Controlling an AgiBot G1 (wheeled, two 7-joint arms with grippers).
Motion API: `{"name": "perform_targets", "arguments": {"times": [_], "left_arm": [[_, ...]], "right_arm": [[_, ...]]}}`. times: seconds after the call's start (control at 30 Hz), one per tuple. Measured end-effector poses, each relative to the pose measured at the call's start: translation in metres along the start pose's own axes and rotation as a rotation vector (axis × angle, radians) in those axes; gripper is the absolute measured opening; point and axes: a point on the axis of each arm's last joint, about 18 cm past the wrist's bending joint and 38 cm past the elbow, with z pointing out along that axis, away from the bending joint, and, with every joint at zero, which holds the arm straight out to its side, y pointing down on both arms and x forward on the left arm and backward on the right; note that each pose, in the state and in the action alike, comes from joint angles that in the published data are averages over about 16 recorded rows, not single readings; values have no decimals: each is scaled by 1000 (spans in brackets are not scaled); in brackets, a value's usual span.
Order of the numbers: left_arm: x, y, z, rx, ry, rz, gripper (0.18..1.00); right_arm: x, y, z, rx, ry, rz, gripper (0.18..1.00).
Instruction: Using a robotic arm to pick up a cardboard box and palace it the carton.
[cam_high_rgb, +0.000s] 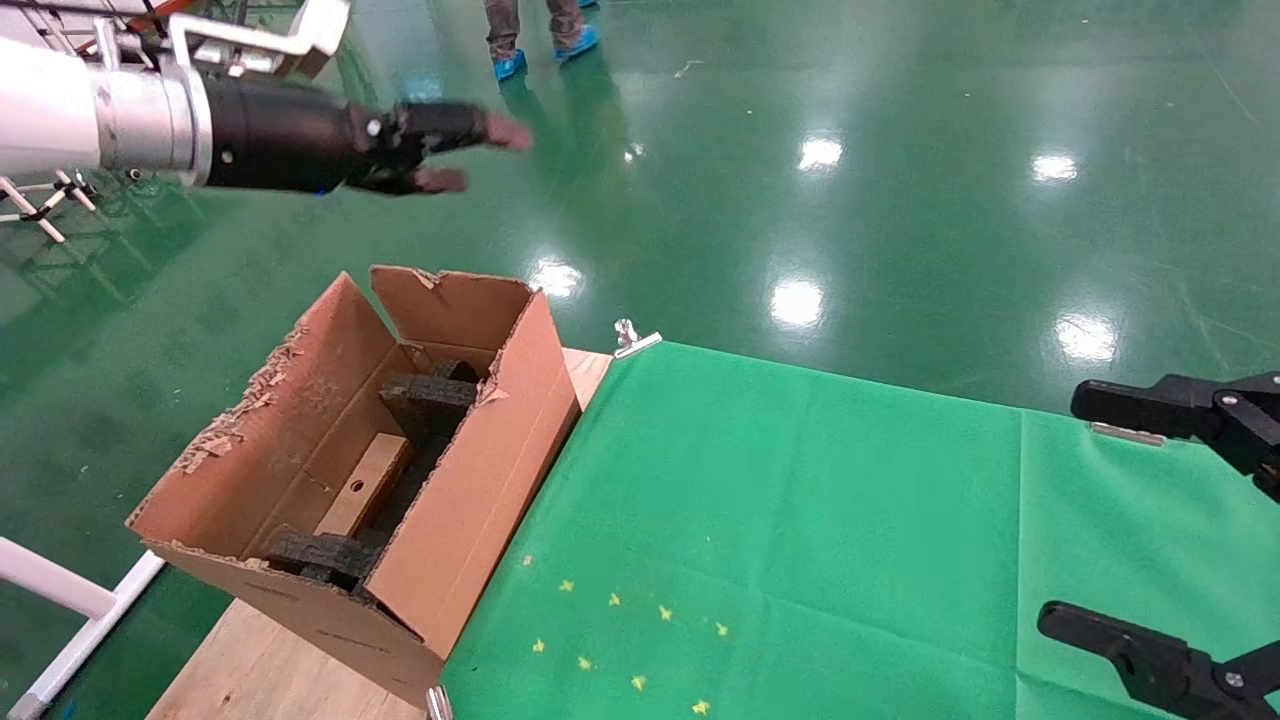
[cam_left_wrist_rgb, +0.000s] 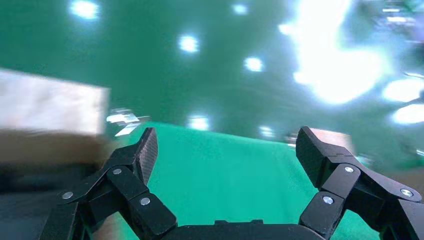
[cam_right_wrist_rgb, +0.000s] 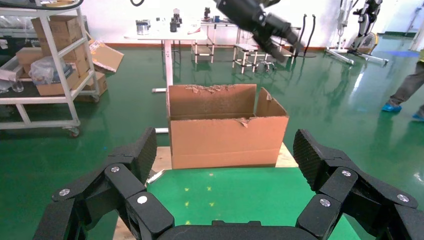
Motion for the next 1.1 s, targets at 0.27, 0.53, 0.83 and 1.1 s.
{"name": "perform_targets", "arguments": {"times": [0.27,0.53,0.83,1.1], "left_arm": [[21,4,1,-6,113,10,1001],[34,28,18,-40,214,89,1001],[57,65,32,-60,387,217,1001],[76,95,34,-45,531,332,1001]], "right_arm": [[0,0,0,0,0,0,1001],[0,0,0,0,0,0,1001],[0,0,0,0,0,0,1001],[0,0,0,0,0,0,1001]]}}
